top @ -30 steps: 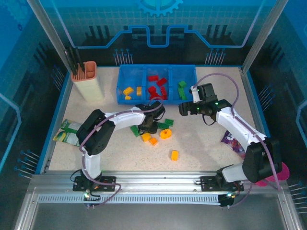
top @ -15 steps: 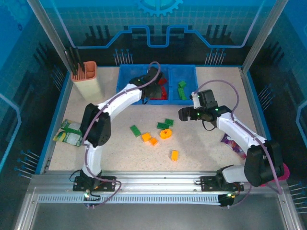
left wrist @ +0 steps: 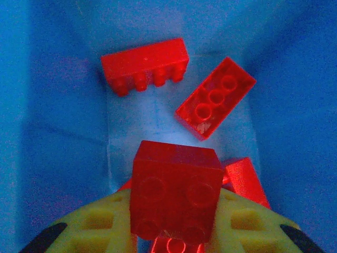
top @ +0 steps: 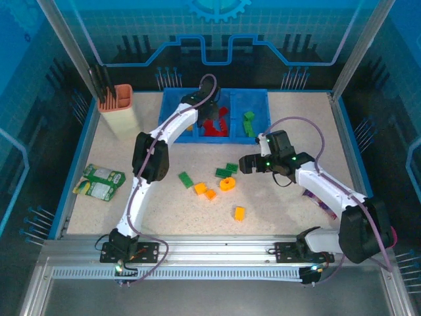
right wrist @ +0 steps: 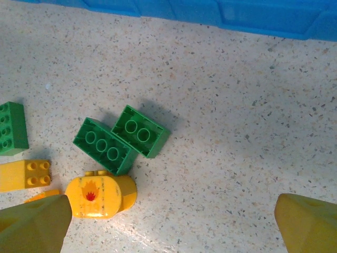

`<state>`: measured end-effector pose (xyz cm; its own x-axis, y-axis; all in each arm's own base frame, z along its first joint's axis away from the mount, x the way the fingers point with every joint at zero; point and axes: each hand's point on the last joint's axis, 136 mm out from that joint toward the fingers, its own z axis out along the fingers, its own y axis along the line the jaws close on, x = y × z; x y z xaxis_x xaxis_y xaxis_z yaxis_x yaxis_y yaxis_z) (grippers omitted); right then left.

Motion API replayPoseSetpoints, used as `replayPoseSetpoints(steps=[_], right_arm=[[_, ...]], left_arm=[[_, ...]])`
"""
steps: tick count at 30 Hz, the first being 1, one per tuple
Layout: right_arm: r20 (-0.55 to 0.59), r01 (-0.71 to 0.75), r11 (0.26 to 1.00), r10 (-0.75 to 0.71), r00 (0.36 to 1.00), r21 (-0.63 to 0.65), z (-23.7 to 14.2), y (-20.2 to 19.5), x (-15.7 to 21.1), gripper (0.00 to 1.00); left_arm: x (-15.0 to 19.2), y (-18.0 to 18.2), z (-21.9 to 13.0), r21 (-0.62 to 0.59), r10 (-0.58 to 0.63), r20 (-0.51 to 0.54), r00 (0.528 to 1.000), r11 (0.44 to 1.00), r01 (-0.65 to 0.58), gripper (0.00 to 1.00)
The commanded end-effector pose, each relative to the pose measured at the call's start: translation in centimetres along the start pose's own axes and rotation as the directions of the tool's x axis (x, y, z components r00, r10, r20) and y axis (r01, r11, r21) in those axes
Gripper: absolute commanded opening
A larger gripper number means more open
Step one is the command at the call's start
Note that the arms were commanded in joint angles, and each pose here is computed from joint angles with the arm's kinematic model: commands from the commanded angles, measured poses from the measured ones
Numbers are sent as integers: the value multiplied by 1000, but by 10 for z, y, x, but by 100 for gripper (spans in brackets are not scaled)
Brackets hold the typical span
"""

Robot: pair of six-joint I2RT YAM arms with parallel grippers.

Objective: Sort the legos into containers by color
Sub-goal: Place the lego in the container, then pick up the lego from the center of the table.

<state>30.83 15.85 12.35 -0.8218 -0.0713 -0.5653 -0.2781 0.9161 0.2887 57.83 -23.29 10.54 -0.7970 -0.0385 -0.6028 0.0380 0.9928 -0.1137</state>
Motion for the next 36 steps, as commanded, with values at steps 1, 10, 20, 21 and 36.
replayPoseSetpoints(steps=[1,10,20,21,36], right_arm=[[0,3,1000,-3,1000,18,-3,1,1,100],[9,20,999,-21,1000,37,-4,-1,-7,100],[50,45,997,-48,998,67,-11,-2,-24,100],[55,41,997,-44,998,65,-12,-3,-26,100],[158,-130,985,147,976,-111,-41,-5,-53,100]], left_arm=[[3,2,5,25,5,-31,1000,1000,-4,39],[-12,-22,-40,97,26,21,999,995,-28,54],[42,-43,-136,192,232,-62,971,957,-216,59],[57,-41,-142,198,262,-86,961,950,-241,59],[232,-78,-168,381,392,-161,906,871,-309,66]])
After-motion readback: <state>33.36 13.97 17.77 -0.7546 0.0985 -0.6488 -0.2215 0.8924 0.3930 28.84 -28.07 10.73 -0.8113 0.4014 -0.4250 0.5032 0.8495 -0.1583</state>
